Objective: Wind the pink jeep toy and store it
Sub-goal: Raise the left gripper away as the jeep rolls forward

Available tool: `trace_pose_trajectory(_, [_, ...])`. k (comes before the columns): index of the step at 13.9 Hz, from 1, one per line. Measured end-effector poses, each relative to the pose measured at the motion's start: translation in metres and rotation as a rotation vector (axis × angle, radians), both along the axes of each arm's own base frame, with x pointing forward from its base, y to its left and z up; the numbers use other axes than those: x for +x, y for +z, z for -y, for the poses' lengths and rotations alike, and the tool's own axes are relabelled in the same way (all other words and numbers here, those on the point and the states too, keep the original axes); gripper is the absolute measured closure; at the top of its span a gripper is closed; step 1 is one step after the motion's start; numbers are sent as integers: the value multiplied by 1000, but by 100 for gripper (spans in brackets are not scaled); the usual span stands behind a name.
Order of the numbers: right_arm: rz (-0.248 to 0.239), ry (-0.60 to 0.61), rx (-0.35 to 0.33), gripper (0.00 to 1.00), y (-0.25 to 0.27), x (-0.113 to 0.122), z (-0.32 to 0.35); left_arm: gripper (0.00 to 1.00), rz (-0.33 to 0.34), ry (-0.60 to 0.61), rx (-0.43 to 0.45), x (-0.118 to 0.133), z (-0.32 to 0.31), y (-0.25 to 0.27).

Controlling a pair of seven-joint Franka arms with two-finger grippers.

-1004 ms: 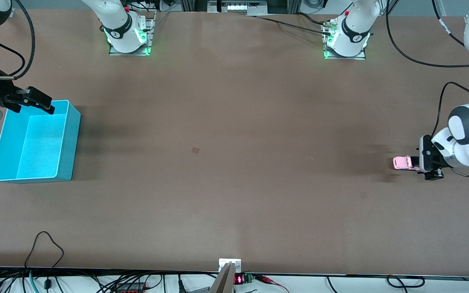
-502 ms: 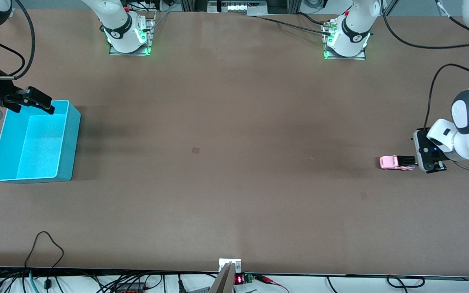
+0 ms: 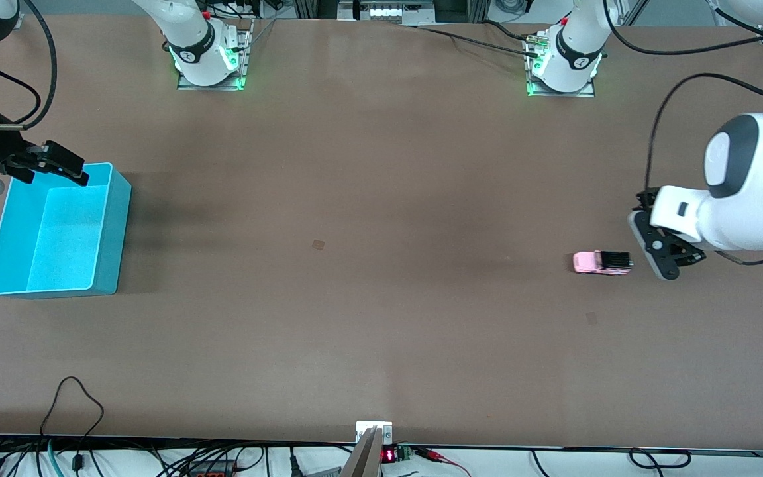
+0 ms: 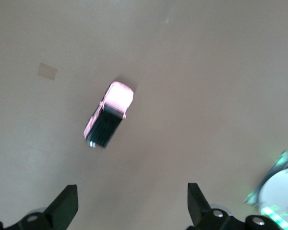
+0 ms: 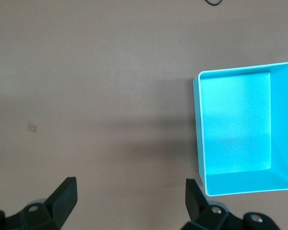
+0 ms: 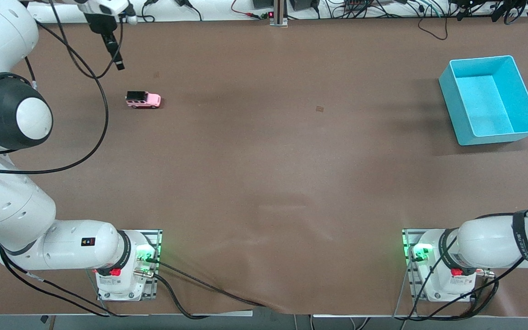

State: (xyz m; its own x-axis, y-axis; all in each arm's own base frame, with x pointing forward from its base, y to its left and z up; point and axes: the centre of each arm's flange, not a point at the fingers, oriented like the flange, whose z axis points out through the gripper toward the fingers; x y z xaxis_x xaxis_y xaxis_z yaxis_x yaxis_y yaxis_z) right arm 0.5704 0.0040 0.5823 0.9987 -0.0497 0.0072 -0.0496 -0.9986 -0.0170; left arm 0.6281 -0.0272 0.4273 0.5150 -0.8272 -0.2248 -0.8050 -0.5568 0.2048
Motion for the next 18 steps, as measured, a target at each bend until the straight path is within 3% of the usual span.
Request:
trace_pose_trajectory(3, [0, 0, 0, 0, 0, 0, 0, 0, 23, 168, 62, 1, 27, 31])
trace_pose_trajectory(9, [-1, 0, 0, 0, 0, 0, 0, 0, 138, 594, 147, -11, 40, 84])
trace_pose_trajectory(13, [-1, -1, 0, 0, 0, 0, 0, 0, 327, 862, 113, -38, 34, 123])
trace_pose_trajectory(16, [-1, -1, 0, 0, 0, 0, 1, 0, 320, 981, 18, -58, 2, 142])
trace_pose_trajectory(18, [-3, -1, 0, 0, -1, 0, 1, 0, 318, 961, 29, -63, -8, 145])
